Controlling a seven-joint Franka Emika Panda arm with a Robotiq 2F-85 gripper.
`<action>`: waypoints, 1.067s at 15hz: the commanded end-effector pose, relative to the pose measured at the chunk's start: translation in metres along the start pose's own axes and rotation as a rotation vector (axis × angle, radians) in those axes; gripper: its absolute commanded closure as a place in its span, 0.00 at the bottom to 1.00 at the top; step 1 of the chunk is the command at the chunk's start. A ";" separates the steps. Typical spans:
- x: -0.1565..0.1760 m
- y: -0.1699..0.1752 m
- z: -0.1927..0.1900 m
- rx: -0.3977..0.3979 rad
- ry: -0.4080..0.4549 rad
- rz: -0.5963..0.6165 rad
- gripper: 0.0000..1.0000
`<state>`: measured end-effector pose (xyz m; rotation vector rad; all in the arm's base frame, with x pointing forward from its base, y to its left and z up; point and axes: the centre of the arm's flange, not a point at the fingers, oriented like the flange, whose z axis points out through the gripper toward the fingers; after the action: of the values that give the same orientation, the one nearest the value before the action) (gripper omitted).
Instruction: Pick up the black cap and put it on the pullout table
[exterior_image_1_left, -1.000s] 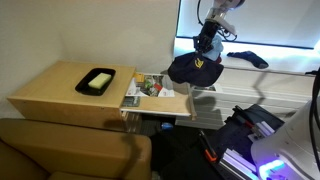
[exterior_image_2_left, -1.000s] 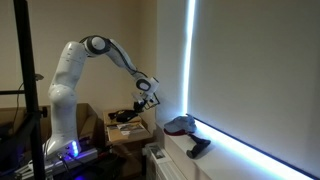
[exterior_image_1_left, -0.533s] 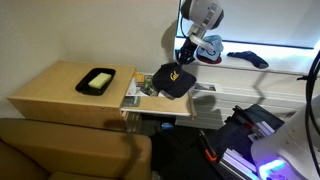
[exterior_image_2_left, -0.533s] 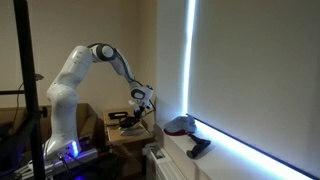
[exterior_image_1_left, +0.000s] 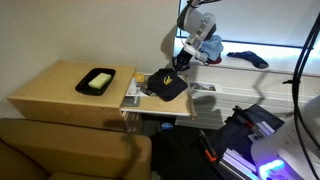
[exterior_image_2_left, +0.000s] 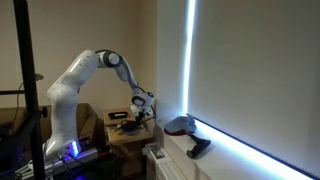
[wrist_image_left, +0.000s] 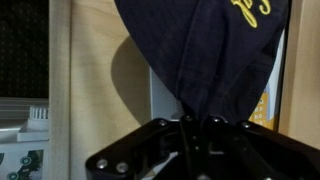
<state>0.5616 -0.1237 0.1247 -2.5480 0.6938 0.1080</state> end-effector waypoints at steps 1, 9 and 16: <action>0.007 -0.010 0.015 0.031 -0.021 0.012 0.98; 0.004 0.011 -0.005 -0.141 -0.063 0.005 0.31; -0.001 0.030 -0.131 -0.510 -0.016 -0.065 0.00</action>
<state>0.5579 -0.1940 0.1726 -2.9544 0.6932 0.2423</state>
